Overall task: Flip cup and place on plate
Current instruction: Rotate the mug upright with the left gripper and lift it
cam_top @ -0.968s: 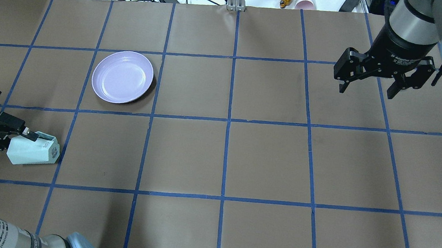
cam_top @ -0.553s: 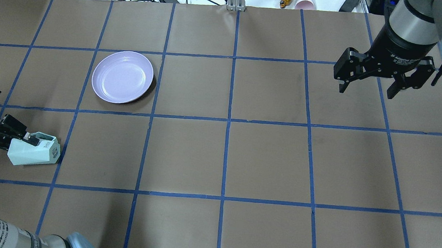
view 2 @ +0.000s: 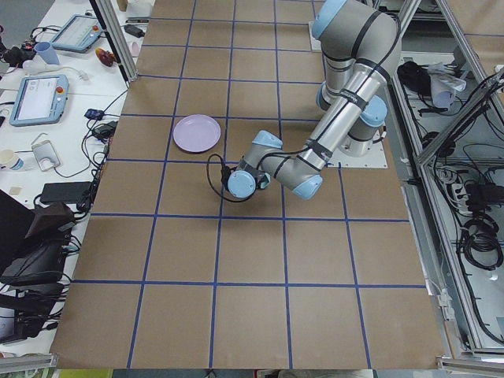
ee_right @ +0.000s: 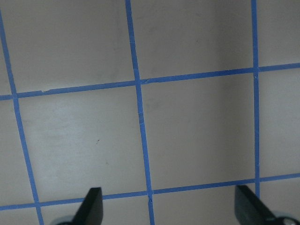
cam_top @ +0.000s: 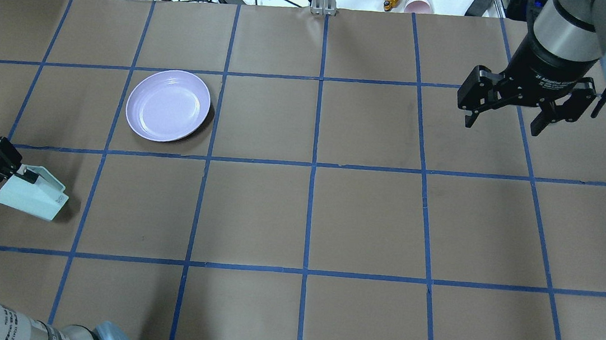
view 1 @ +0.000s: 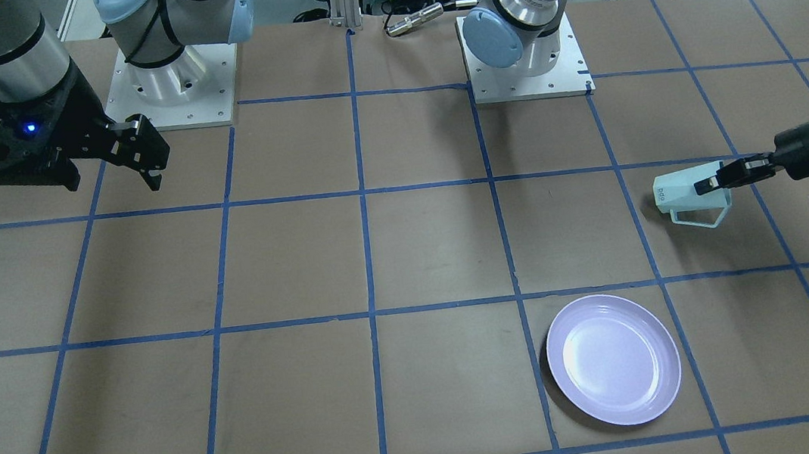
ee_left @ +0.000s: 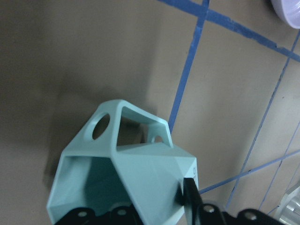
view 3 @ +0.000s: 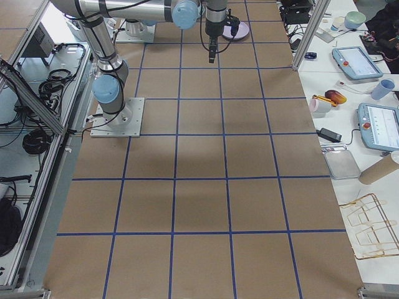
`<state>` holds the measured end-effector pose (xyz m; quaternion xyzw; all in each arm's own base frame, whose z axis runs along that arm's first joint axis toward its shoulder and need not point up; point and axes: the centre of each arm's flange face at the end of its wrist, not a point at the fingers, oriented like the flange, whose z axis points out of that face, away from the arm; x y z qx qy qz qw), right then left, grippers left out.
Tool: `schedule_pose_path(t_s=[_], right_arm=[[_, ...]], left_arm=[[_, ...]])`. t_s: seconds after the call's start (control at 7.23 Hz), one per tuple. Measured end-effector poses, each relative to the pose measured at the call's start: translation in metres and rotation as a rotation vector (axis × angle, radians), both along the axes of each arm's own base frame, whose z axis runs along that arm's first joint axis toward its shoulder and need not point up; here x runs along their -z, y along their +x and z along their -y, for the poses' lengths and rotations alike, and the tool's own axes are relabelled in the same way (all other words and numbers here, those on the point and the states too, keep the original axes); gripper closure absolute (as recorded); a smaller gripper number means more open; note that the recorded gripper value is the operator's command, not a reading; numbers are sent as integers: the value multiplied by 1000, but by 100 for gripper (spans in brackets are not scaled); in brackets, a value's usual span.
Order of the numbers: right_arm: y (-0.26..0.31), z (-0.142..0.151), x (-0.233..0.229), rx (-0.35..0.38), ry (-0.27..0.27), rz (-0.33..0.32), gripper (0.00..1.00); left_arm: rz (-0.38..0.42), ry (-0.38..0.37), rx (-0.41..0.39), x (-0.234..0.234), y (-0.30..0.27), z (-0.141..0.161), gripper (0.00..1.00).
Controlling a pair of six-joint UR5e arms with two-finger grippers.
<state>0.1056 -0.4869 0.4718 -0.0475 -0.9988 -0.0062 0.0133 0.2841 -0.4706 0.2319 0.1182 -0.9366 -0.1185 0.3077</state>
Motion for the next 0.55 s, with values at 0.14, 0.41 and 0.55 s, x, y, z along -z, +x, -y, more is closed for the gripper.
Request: schedule_pose_path(t_s=[0.14,0.41,0.55], right_arm=[[0,0,0,0,0,0,0],[0,0,0,0,0,0,0],[0,0,0,0,0,0,0]], left_arm=[[29,27,-26,-21,-4,11,100],[111,55,-30,-58,-15,26,100],[194,49,-3,-88,-26,41,100]])
